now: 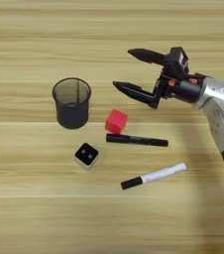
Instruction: Move the objects on the table
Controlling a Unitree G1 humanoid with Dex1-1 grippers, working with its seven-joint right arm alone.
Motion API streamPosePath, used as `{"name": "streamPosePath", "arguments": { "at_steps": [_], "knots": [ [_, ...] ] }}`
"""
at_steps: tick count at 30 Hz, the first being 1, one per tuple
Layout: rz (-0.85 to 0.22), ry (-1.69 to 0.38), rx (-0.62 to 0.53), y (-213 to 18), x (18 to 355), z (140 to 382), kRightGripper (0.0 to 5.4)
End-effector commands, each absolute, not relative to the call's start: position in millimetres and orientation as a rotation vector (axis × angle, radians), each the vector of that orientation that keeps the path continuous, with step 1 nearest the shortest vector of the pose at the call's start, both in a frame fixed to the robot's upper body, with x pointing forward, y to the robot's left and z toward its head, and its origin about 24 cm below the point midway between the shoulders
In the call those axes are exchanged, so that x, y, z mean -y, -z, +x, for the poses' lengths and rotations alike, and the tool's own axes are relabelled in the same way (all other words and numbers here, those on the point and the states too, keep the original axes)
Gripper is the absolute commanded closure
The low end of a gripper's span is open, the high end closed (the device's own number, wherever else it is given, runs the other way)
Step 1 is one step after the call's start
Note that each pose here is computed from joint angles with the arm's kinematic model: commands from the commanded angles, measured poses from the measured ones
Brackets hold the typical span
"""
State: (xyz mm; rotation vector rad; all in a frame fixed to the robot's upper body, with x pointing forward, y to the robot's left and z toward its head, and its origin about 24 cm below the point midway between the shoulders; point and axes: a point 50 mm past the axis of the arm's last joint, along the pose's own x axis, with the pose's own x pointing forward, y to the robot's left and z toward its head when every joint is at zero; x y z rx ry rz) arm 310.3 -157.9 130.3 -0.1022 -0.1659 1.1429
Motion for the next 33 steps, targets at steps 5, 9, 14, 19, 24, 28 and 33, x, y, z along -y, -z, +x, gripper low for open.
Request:
{"name": "streamPosePath", "arguments": {
  "at_steps": [5, 9, 14, 19, 24, 28, 33],
  "knots": [
    [-0.188, -1.125, 0.278, -170, 155, 315, 0.07],
    [-0.179, -1.125, 0.279, -172, 159, 314, 0.07],
    [-0.170, -1.130, 0.279, -175, 155, 308, 0.07],
    [-0.146, -1.129, 0.264, -173, 150, 302, 0.07],
    [-0.074, -1.054, 0.245, -165, 147, 297, 0.07],
    [-0.041, -1.006, 0.271, -162, 144, 293, 0.07],
    [-0.009, -0.923, 0.302, -161, 135, 291, 0.07]
  ]
}}
